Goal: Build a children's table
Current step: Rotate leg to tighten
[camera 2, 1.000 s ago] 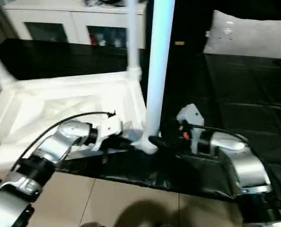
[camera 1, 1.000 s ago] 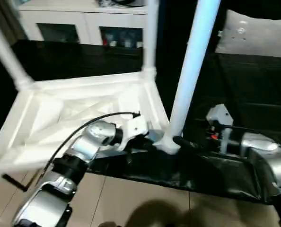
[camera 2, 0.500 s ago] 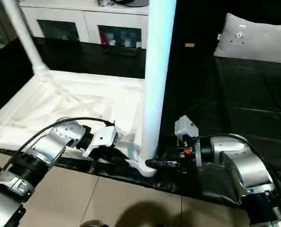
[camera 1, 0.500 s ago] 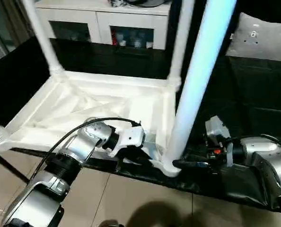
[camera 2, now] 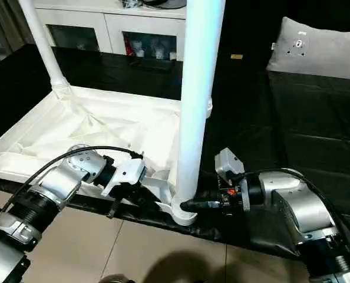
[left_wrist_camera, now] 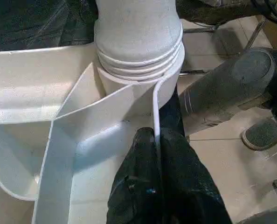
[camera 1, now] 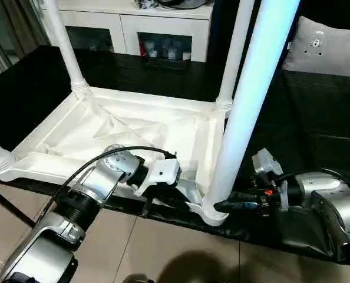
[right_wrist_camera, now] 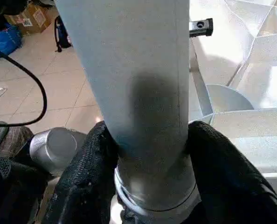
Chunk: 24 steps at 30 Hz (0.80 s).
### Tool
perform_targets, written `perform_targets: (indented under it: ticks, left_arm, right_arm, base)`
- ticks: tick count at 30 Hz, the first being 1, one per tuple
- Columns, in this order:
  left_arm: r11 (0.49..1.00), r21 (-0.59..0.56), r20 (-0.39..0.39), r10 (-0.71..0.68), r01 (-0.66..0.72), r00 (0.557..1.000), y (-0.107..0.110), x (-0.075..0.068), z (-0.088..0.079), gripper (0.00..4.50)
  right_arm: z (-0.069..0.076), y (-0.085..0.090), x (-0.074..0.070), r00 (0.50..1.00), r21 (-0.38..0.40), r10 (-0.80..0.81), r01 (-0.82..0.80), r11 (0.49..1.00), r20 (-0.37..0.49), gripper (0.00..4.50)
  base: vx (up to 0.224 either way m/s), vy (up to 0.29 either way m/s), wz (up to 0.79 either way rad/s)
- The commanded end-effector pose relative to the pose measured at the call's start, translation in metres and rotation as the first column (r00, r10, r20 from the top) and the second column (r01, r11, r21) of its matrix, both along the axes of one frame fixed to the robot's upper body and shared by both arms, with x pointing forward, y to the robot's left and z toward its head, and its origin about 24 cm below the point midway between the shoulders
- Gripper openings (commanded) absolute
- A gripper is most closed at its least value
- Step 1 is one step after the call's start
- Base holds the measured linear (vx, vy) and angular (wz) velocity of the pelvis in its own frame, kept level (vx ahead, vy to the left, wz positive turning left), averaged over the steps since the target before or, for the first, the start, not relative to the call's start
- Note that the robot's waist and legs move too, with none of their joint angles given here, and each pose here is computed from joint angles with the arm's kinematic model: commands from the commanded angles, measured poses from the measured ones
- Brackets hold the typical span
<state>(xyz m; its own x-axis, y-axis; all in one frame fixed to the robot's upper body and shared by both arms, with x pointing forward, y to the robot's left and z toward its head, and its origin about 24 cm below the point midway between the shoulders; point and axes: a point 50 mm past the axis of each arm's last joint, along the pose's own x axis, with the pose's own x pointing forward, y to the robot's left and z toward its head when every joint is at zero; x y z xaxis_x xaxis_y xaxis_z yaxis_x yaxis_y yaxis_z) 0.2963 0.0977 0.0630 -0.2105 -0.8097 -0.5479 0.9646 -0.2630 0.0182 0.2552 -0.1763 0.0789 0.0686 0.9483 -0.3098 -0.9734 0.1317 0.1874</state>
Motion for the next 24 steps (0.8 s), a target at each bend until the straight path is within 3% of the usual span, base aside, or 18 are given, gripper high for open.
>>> perform_targets:
  ticks: [1, 6, 12, 13, 14, 15, 16, 18, 22, 23, 24]
  left_arm:
    - [0.999, -0.051, 0.034, -0.008, 0.01, 0.999, -0.01, 0.001, 0.011, 0.0]
    - [0.992, -0.078, 0.015, 0.098, -0.097, 0.995, -0.015, 0.006, 0.009, 0.0]
    - [0.936, -0.146, -0.023, 0.32, -0.32, 0.947, -0.031, 0.015, 0.008, 0.0]
    - [0.92, -0.155, -0.022, 0.362, -0.361, 0.932, -0.035, 0.018, 0.007, 0.0]
    - [0.882, -0.168, -0.02, 0.444, -0.441, 0.896, -0.043, 0.023, 0.006, 0.0]
    - [0.882, -0.168, -0.02, 0.444, -0.441, 0.896, -0.043, 0.023, 0.006, 0.0]
    - [0.84, -0.19, -0.021, 0.514, -0.508, 0.857, -0.05, 0.029, 0.008, 0.0]
    - [0.807, -0.205, -0.017, 0.563, -0.554, 0.826, -0.056, 0.033, 0.01, 0.0]
    - [0.784, -0.219, -0.012, 0.594, -0.581, 0.805, -0.06, 0.036, 0.013, 0.0]
    - [0.767, -0.232, -0.013, 0.612, -0.598, 0.791, -0.063, 0.038, 0.015, 0.0]
    - [0.757, -0.24, -0.006, 0.624, -0.607, 0.781, -0.065, 0.04, 0.017, 0.0]
  right_arm:
    - [0.004, 0.009, -0.002, 1.0, 0.063, 0.0, 0.001, 0.998, -0.008, 2.03]
    - [0.002, 0.019, -0.005, 0.998, 0.093, -0.065, 0.067, 0.993, -0.021, 1.96]
    - [-0.005, 0.036, 0.002, 0.951, 0.094, -0.309, 0.31, 0.946, -0.025, 1.96]
    - [-0.007, 0.039, 0.007, 0.924, 0.089, -0.381, 0.381, 0.92, -0.019, 1.96]
    - [-0.008, 0.046, 0.015, 0.867, 0.09, -0.498, 0.497, 0.863, -0.01, 1.96]
    - [-0.008, 0.046, 0.015, 0.867, 0.09, -0.498, 0.497, 0.863, -0.01, 1.96]
    - [-0.008, 0.052, 0.024, 0.794, 0.098, -0.608, 0.605, 0.79, 0.0, 1.96]
    - [-0.006, 0.059, 0.031, 0.719, 0.116, -0.695, 0.69, 0.714, -0.005, 1.96]
    - [-0.003, 0.064, 0.036, 0.663, 0.132, -0.748, 0.743, 0.656, -0.015, 1.96]
    - [-0.001, 0.067, 0.04, 0.618, 0.142, -0.786, 0.78, 0.61, -0.018, 1.96]
    - [0.0, 0.072, 0.043, 0.604, 0.165, -0.797, 0.789, 0.591, -0.033, 2.31]
  base:
    - [0.0, 0.0, 0.0]
    - [0.0, 0.0, 0.0]
    - [0.0, 0.0, 0.0]
    - [0.0, 0.0, 0.0]
    - [0.0, 0.0, 0.0]
    - [0.0, 0.0, 0.0]
    - [0.0, 0.0, 0.0]
    - [0.0, 0.0, 0.0]
    - [0.0, 0.0, 0.0]
    - [0.0, 0.0, 0.0]
    - [0.0, 0.0, 0.0]
